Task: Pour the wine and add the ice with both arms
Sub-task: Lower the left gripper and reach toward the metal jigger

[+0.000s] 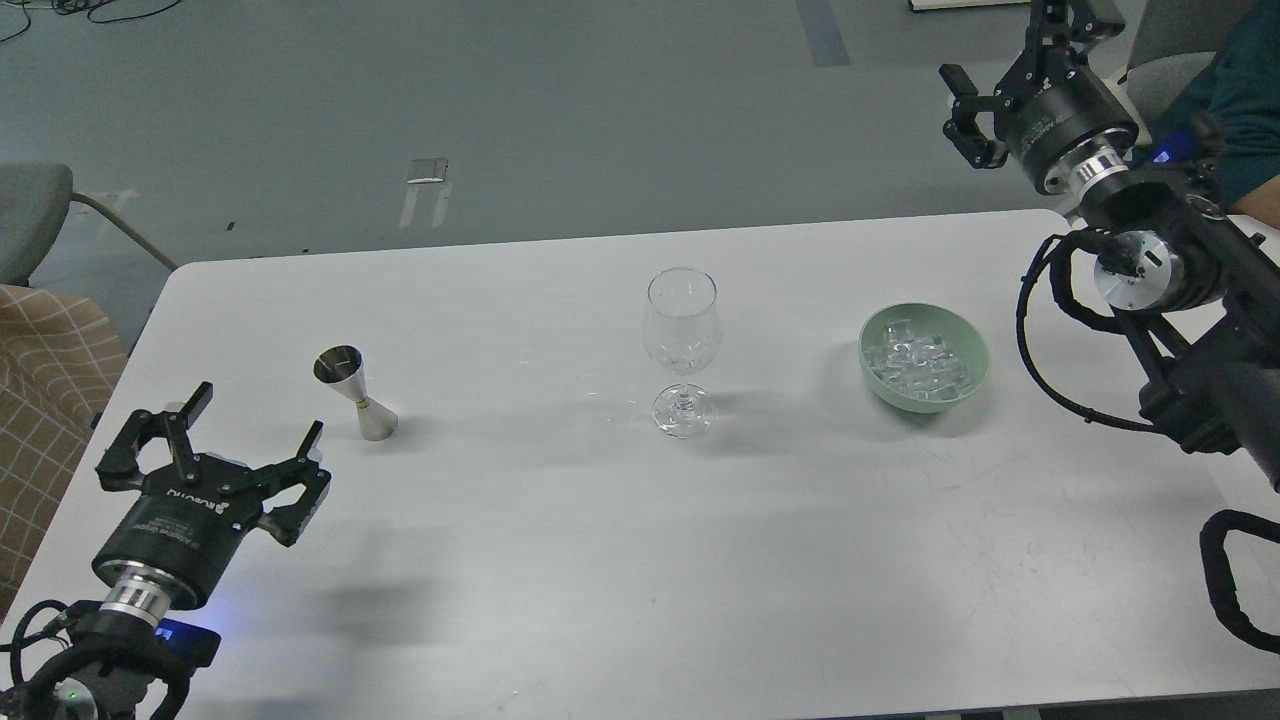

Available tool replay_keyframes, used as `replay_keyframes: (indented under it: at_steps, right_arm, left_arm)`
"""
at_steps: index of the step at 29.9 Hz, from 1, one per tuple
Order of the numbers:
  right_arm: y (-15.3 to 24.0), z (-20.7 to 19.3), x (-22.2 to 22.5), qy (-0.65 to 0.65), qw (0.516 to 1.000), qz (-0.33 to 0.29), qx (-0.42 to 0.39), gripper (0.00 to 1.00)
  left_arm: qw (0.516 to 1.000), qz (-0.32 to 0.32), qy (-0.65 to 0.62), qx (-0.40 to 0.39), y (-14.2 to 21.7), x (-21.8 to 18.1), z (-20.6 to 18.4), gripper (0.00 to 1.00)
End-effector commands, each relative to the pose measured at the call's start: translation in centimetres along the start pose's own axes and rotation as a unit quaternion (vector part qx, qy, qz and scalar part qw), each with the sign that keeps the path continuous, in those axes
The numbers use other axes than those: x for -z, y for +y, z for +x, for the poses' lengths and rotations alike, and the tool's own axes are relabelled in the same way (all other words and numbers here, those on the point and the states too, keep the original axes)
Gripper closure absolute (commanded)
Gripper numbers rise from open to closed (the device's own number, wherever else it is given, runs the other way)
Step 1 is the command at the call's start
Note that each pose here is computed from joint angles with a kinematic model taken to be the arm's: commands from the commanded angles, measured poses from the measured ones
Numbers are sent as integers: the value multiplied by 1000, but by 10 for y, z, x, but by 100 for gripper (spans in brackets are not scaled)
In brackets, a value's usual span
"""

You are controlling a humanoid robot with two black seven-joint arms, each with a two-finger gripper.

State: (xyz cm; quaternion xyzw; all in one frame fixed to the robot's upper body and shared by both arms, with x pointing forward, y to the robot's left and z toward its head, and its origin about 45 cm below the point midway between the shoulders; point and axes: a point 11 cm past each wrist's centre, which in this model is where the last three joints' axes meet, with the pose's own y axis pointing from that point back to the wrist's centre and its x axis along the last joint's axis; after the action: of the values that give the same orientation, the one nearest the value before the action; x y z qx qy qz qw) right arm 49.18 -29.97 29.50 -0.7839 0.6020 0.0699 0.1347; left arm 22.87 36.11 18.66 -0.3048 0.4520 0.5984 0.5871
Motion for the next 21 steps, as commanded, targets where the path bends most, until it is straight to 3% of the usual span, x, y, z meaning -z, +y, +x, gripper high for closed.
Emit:
replay_keyframes:
  at_steps: [1, 7, 21]
  right_arm:
    - [0, -1, 0, 0, 1000, 0, 1, 0]
    - [2, 0, 1, 2, 1000, 0, 1, 0]
    - [5, 3, -1, 5, 1000, -6, -2, 0]
  left_arm:
    - [1000, -3, 17, -13, -4, 13, 10, 2]
    - [998, -5, 34, -50, -18, 38, 34, 2]
    - [996, -6, 52, -75, -54, 36, 57, 1]
